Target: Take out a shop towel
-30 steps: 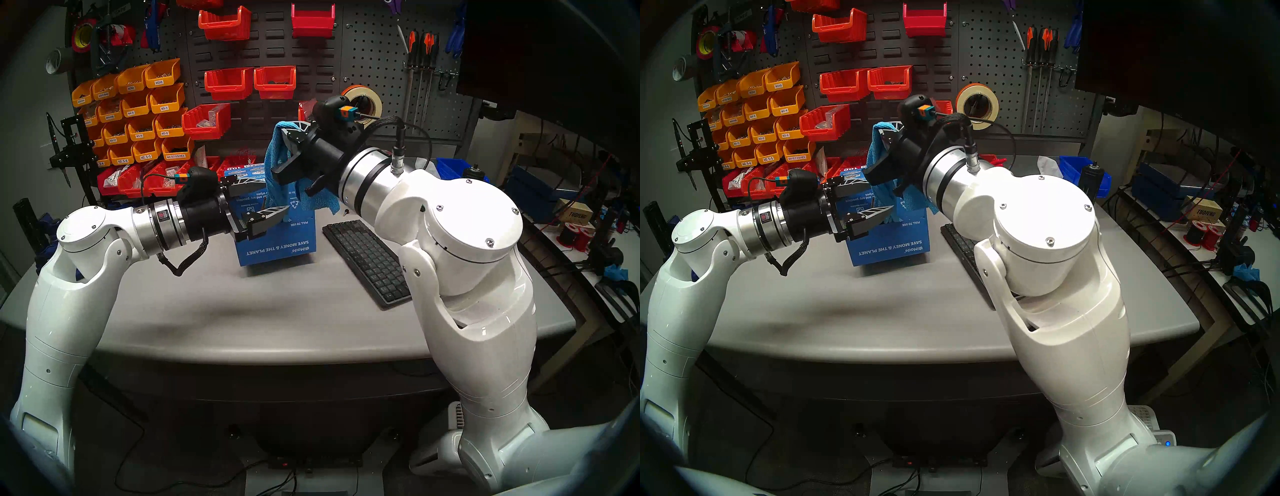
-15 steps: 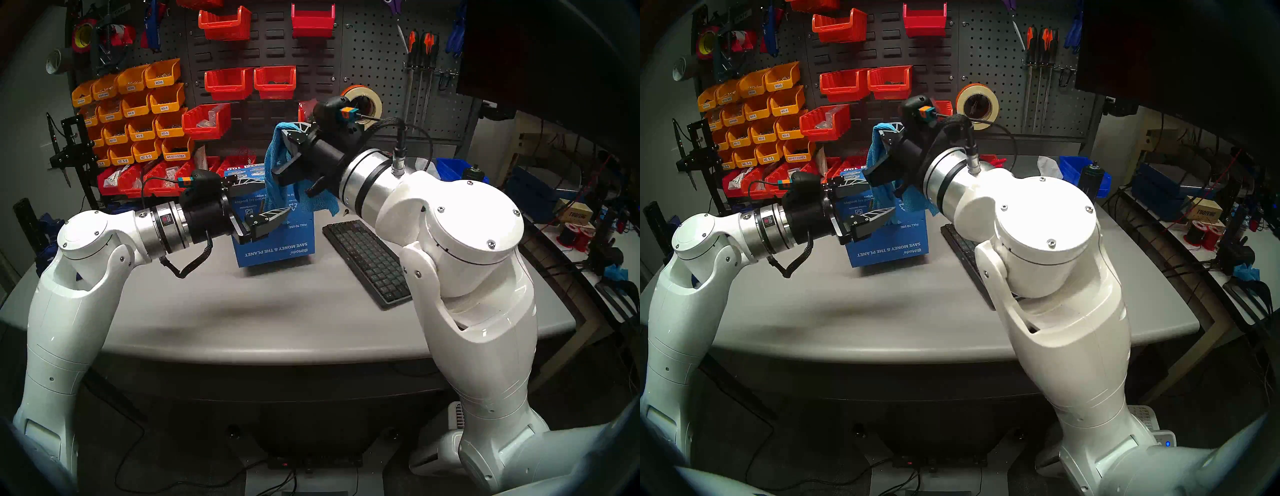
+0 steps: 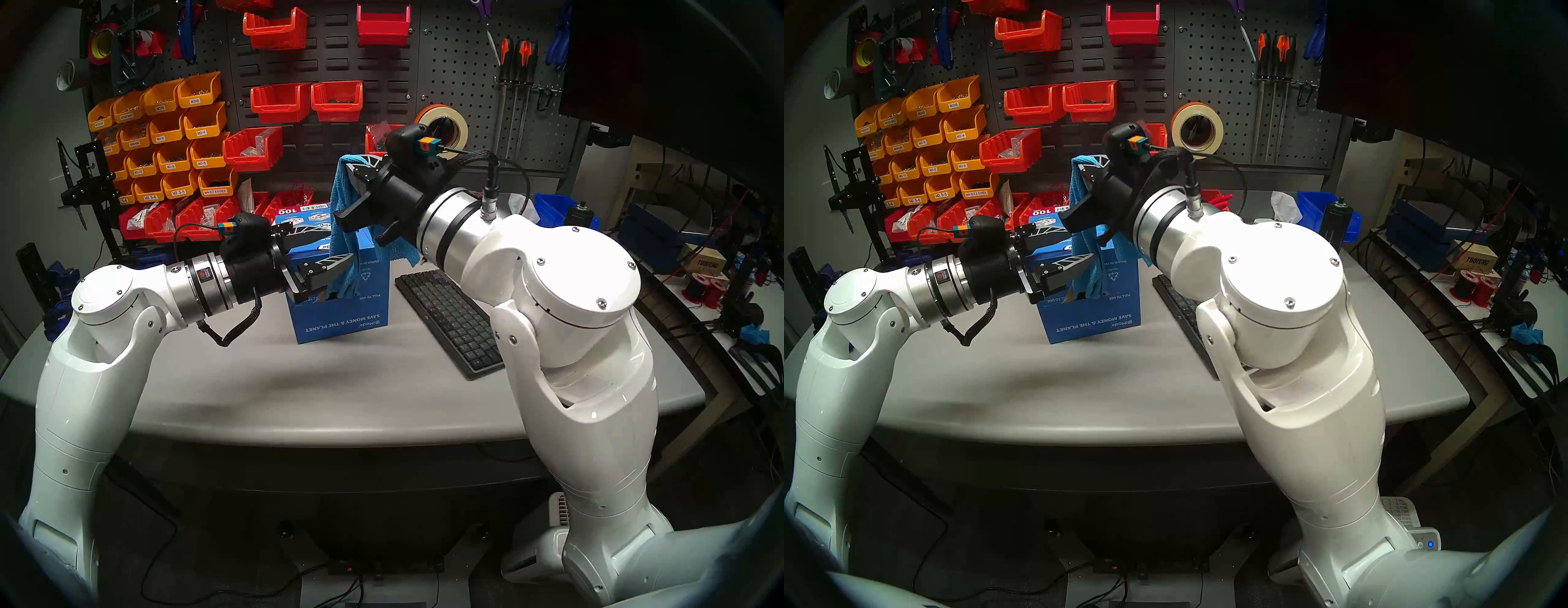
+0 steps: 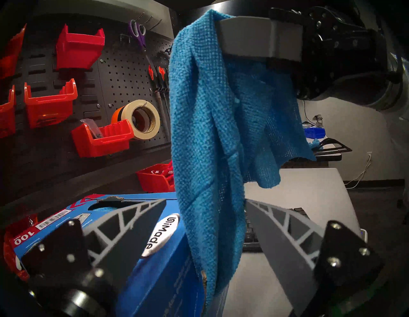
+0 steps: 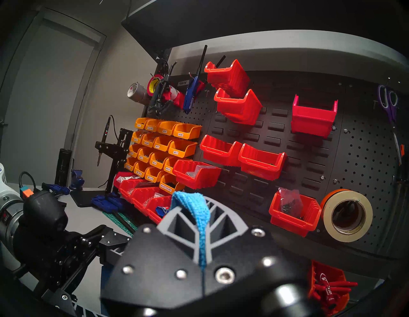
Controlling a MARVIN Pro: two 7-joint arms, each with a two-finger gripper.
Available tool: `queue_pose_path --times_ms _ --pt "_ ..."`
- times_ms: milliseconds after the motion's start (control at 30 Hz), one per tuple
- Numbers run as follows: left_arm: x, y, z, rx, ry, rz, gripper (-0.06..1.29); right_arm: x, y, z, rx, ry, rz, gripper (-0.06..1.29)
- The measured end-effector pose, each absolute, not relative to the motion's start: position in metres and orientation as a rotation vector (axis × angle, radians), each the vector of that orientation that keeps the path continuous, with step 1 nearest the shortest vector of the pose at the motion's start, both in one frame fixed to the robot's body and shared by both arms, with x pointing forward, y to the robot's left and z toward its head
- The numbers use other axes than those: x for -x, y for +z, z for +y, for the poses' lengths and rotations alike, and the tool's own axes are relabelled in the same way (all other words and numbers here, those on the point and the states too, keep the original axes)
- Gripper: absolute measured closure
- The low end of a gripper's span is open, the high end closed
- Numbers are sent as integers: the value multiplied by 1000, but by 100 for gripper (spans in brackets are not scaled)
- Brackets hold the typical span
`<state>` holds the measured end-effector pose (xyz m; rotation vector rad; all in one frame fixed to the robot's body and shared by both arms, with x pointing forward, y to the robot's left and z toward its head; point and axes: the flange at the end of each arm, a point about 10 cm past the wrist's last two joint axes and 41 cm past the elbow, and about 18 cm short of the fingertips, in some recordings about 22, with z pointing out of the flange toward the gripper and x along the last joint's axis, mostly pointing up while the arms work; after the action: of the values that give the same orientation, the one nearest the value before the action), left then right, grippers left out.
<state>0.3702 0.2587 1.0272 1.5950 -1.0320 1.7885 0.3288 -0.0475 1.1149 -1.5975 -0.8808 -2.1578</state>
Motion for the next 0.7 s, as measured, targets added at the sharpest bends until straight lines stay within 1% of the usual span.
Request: queue_pose_path --times_ms 500,567,600,633,667,700 --pt "-369 1021 252 -1592 1746 -1051 2 -329 1113 -52 1597 -2153 -872 126" --pt "-369 1020 252 -1592 1743 -1050 6 -329 1112 -53 1597 -2152 -872 126" --pt "-369 1020 251 -1593 1742 -1050 36 -329 1112 -53 1597 -2152 -872 126" --pt "-369 1020 251 -1593 1741 -1049 79 -329 1112 -53 1597 -2151 -873 126" --pt "-369 1020 251 -1594 1742 -1047 112 -329 1112 -53 1597 -2150 -873 126" --pt "-370 1019 251 -1595 1743 -1045 123 -329 1112 -53 1597 -2149 -874 126"
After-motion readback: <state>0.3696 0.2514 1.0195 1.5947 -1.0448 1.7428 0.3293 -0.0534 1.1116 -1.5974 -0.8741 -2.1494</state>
